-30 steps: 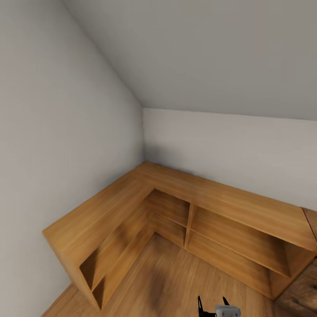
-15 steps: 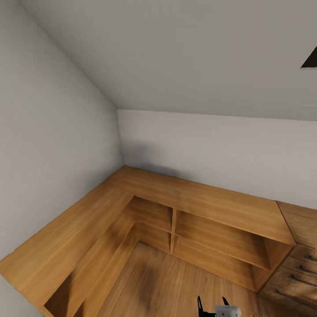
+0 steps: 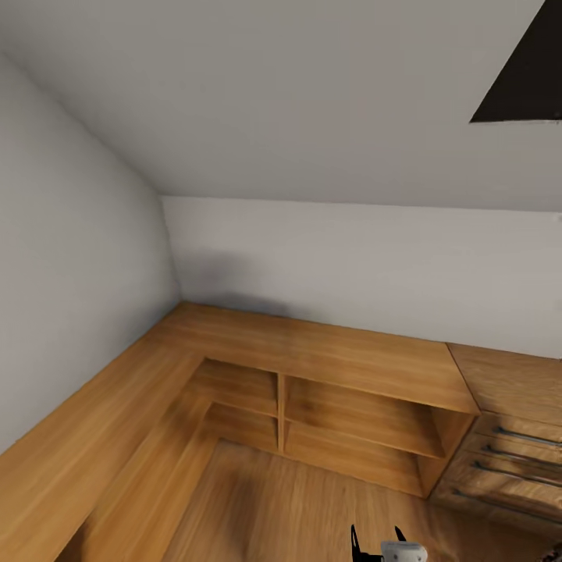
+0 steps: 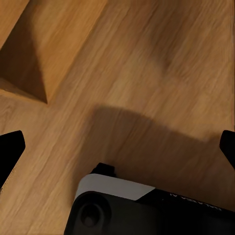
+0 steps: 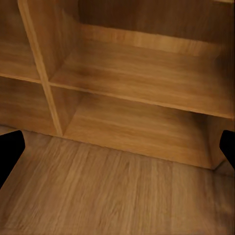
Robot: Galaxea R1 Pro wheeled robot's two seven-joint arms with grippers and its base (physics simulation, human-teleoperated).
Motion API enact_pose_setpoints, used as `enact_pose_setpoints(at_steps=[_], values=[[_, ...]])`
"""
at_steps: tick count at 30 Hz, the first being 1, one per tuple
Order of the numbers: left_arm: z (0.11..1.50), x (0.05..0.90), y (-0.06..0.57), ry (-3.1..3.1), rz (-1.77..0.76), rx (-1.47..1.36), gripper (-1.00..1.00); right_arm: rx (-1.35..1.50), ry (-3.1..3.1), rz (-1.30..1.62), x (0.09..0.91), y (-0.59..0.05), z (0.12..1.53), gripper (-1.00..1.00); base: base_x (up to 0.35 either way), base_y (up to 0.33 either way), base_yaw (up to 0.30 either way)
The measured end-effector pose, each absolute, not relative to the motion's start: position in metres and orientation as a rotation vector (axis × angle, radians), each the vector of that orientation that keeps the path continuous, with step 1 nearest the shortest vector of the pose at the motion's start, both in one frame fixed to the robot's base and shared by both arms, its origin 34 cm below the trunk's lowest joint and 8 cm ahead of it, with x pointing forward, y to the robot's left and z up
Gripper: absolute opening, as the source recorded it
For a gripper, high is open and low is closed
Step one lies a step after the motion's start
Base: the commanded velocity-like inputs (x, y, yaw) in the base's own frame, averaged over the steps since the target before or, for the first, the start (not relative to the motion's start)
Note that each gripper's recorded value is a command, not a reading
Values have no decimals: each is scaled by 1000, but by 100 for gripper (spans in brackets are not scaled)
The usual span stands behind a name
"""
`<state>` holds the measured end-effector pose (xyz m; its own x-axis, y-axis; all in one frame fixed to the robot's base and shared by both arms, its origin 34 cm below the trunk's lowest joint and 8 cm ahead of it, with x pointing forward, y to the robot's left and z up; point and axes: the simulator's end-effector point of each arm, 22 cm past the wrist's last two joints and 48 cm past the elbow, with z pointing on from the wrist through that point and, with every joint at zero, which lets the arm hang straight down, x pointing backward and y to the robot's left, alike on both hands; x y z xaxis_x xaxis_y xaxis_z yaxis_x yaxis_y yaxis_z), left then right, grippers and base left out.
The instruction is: In the bedroom, organize the workspace by keeping the computer under the desk, ensuring the monitor is on the desk, placing the keyboard on the desk next to the monitor, placing the mouse on the desk next to the keyboard, moving the folder from the swivel chair onto the desk next to the mouse, stacking the notebook on top of the folder with the pen on top of the notebook, and positioning the swivel chair next to the desk.
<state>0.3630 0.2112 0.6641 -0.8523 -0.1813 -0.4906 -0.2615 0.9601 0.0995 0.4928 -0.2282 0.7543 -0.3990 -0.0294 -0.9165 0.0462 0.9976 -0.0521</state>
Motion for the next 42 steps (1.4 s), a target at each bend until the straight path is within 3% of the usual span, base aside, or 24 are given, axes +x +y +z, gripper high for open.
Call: enact_pose_setpoints(at_steps=[10, 42], values=[[664, 363, 211, 2617, 222, -314, 100, 12, 1980, -83, 493, -229, 754, 100, 238, 81, -300], [664, 363, 211, 2616, 221, -312, 100, 23, 1978, -86, 494, -230, 755, 100, 29, 22, -300]])
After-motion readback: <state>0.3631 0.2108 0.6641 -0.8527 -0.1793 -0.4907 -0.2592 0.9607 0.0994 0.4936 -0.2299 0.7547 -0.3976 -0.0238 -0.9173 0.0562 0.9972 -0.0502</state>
